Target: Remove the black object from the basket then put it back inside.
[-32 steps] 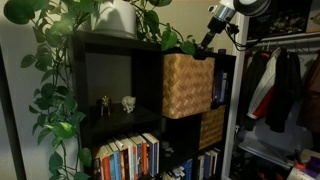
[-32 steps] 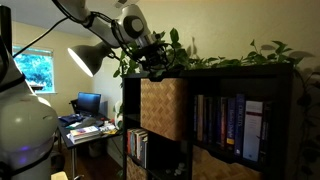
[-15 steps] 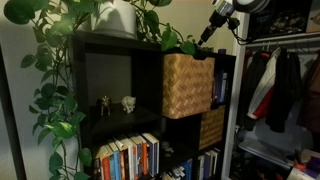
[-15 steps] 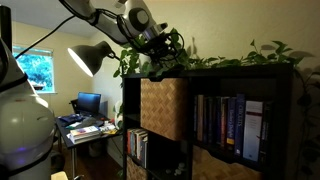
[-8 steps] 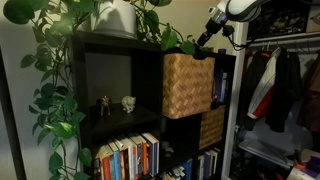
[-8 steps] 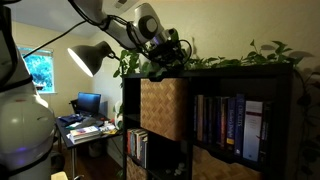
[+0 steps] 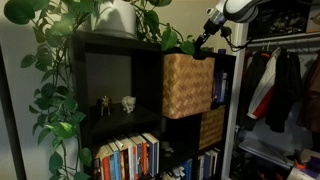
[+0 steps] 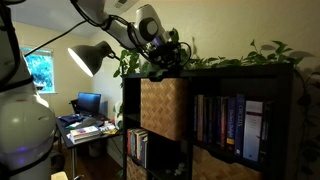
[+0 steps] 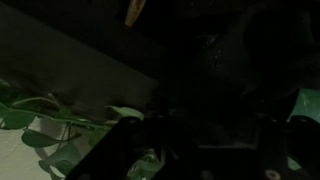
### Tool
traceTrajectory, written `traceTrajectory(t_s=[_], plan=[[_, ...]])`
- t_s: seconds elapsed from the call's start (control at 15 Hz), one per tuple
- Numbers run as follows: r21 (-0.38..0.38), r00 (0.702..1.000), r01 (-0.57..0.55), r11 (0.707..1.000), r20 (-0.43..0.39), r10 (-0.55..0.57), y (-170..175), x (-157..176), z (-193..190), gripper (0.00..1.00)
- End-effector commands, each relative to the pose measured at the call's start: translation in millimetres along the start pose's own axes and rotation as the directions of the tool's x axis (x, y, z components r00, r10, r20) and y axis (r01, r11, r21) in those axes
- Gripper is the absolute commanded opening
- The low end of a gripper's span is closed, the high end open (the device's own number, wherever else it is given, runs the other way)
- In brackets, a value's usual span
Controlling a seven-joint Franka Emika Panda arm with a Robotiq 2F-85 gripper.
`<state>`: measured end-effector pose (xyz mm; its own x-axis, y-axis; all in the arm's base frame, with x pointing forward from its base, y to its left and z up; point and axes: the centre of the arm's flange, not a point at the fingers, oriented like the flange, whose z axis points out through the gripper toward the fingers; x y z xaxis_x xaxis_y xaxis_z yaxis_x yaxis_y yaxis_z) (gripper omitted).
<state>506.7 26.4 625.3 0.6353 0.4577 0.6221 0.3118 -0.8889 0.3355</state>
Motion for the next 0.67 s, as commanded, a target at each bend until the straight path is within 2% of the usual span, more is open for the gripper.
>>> traceTrajectory(t_s=[0.0,0.13,0.33,0.6], plan=[[0.010,1.000,-0.004,1.000,-0.016,0.004,8.7,-1.1,0.7,0.22],[0.004,1.000,-0.004,1.000,-0.016,0.004,7.6,-4.0,-4.2,0.08],[-0.002,1.000,-0.008,1.000,0.000,0.008,2.0,-10.8,-10.9,0.04],[-0.009,0.999,-0.002,1.000,0.033,0.002,-11.4,-23.8,-13.6,0.07]])
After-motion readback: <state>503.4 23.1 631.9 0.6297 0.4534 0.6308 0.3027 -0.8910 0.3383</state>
